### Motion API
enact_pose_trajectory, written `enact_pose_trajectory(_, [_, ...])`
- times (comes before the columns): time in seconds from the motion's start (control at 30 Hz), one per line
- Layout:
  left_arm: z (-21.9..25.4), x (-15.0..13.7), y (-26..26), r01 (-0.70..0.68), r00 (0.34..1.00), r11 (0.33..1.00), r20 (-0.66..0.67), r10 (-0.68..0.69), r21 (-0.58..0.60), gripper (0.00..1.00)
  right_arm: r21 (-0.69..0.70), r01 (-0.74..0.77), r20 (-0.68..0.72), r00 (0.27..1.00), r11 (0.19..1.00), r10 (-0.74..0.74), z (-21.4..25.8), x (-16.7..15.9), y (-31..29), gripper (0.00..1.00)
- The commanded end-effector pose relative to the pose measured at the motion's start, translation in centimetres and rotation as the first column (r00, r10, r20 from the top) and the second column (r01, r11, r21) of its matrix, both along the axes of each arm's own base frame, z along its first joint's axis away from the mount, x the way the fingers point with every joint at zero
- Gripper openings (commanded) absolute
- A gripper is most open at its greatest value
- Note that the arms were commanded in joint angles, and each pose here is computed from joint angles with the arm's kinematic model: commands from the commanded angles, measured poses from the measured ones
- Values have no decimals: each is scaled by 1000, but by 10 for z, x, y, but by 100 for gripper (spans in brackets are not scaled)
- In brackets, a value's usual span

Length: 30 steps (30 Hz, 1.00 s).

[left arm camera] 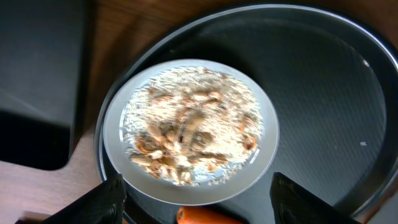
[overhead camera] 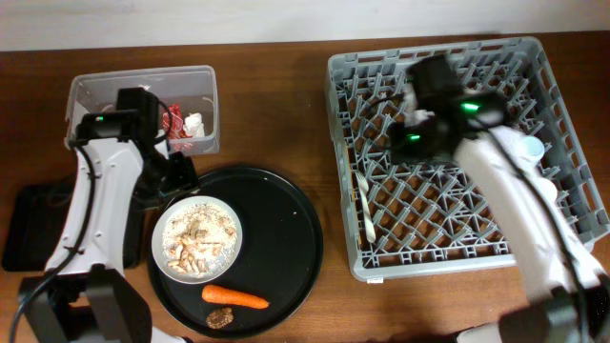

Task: Sort waste into correct bins and load items into the dishwasher rack
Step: 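Grasp the white plate's rim with the left gripper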

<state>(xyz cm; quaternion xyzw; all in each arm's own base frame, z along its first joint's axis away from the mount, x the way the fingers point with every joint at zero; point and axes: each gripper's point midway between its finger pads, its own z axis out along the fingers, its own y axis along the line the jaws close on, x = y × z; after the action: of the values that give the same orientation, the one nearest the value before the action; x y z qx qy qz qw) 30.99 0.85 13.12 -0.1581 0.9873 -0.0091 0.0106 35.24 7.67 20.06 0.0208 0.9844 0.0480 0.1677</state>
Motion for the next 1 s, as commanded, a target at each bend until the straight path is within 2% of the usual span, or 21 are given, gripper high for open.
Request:
enact_pose_trajectory(0.0, [6,-6,-46,127,992,992,15,-127,-22,74,-40,61,-1,998,997,-61,15,-16,-37,54])
enact_pose_trajectory(0.13, [-5,-21,-83,246,969,969,-21,-247,-23,74,-67,75,-65,995,995,-79,9,-29,-57,54])
enact_pose_trajectory(0.47, [-72,-85,-114,340,924,940,-182,-336,-13,74,-69,90,-79,992,994,-96,7,-32,-66,54])
enact_pose_trajectory(0.87, [-121,-104,-103,347,923,938,-182,-340,7,73,-69,90,-83,992,994,-96,6,-32,-66,54])
enact_pose_trajectory(0.97, [-122,-101,-105,347,925,938,-167,-341,6,66,-69,90,-84,992,994,-96,6,-33,-66,54])
